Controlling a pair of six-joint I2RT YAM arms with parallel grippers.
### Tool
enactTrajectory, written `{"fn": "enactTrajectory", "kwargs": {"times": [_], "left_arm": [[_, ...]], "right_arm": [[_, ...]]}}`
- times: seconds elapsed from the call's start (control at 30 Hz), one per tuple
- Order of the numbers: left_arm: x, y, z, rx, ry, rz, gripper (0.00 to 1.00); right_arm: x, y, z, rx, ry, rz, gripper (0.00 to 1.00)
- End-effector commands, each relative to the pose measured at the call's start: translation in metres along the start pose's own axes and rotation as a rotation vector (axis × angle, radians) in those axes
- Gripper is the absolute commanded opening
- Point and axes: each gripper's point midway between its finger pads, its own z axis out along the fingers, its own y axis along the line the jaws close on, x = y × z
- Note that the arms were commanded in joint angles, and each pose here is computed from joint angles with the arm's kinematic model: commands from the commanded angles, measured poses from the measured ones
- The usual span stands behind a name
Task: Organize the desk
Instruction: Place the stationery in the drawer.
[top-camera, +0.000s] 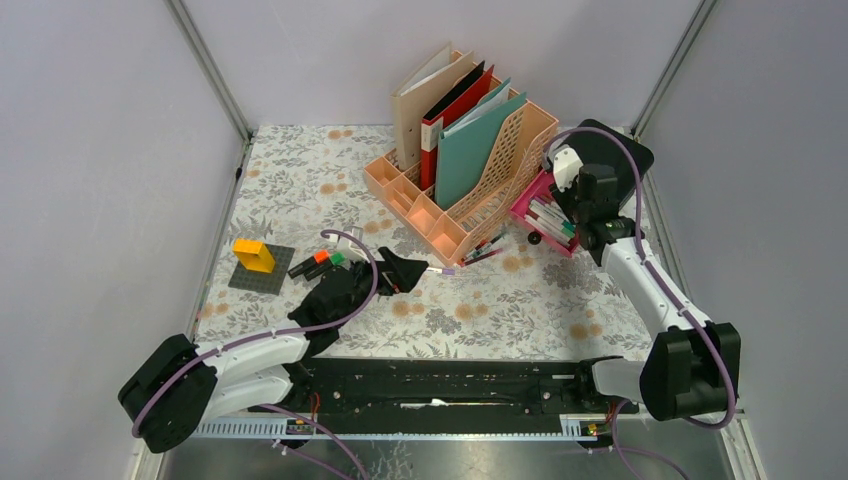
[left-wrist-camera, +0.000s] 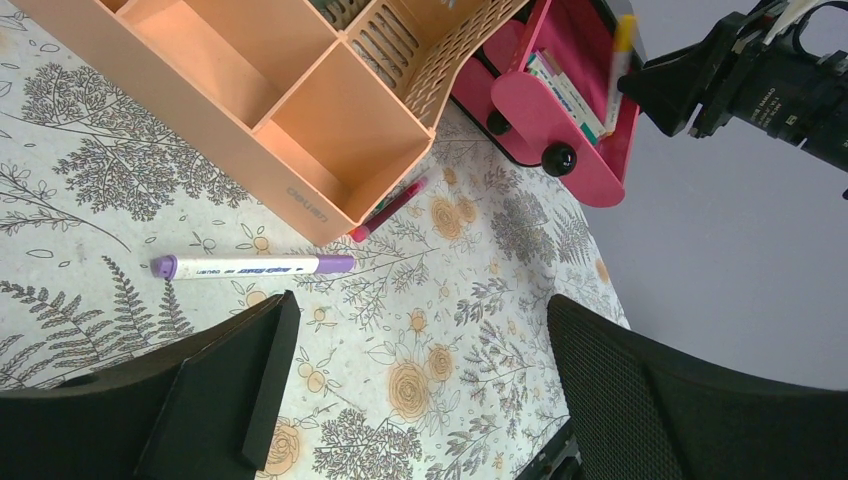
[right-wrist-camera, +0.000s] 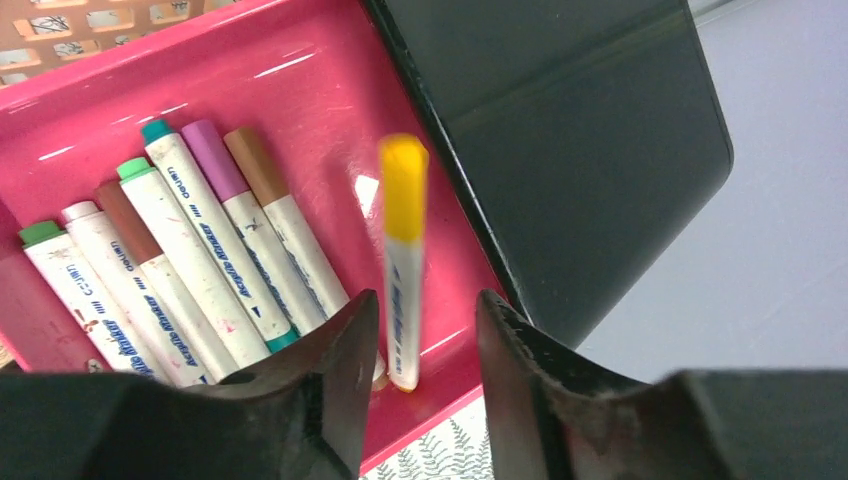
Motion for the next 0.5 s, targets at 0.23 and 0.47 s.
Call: {"fn": "enactTrajectory", "kwargs": {"times": [0.23, 0.47], "left_arm": [[-0.003, -0.004, -0.002, 0.034, -0.016, -0.032, 0.99], [0.001, 0.001, -0.001, 0.011, -0.006, -0.066, 0.99]], "right_arm": [[-0.012, -0.003, 0.000, 0.003, -0.055, 0.035, 0.66], [-0.028, 0.022, -0.015, -0.178, -0.134, 0.099, 0.71]]}}
